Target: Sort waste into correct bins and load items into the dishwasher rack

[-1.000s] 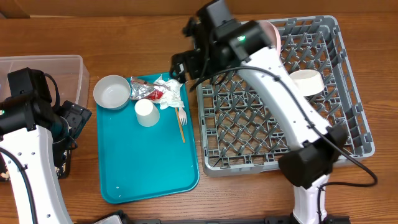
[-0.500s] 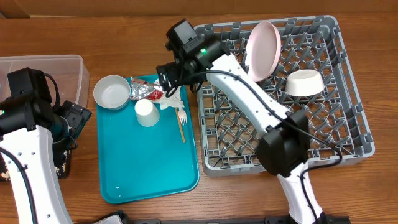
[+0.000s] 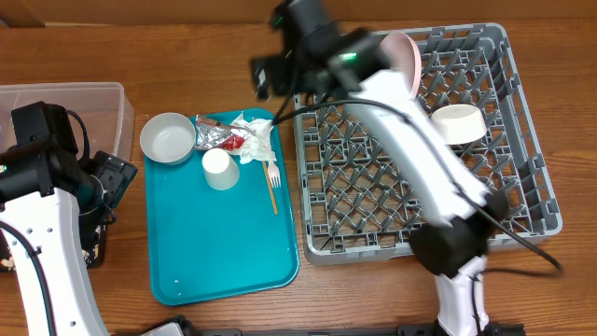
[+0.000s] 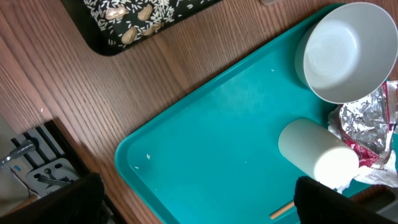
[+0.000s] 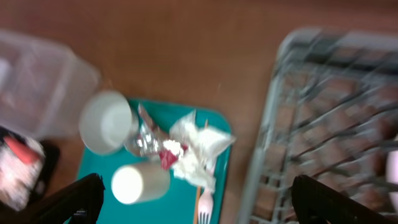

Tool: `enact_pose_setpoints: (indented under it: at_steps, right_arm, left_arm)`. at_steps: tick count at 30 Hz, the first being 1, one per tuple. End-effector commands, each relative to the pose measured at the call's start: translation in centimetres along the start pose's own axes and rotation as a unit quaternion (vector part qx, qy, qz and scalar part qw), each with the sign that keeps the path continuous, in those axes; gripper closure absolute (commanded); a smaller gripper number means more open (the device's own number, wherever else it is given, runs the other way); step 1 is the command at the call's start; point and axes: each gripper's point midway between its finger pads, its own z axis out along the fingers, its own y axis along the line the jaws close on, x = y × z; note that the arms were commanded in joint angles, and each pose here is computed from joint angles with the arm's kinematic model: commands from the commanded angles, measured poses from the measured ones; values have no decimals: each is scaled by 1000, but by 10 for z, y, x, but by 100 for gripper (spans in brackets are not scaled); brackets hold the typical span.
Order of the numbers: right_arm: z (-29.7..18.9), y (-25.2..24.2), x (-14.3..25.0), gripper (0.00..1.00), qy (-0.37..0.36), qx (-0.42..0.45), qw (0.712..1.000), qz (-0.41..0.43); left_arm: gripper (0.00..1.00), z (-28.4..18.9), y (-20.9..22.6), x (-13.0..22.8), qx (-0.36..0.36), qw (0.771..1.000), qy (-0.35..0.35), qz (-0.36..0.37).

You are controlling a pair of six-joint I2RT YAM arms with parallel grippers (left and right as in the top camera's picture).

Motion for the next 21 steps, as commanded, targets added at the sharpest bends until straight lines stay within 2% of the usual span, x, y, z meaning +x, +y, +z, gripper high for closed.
enact_pose_setpoints:
  at_steps: [1,7,13,16,21]
  right_arm:
    - [-130,-43,-53,0,-145,47,988,28]
    - [-200,-165,-47,0,-179,199,954,131]
    - [-233,-294,9,0,-112,325,906,247]
    - [-247,-329,33,0,-89,354,885,288]
    - [-276,-371,53,0,-96,386,854,335]
  left_arm:
    - [0,-1,-2,-2,3,1000,-1,-7]
    - [0,-1,-2,-2,3,1000,-1,-7]
    - [0,-1,-2,-2,3,1000,-1,-7]
    - [0,-1,-2,-2,3,1000,-1,-7]
    - [0,-1,-2,-2,3,1000,-1,-7]
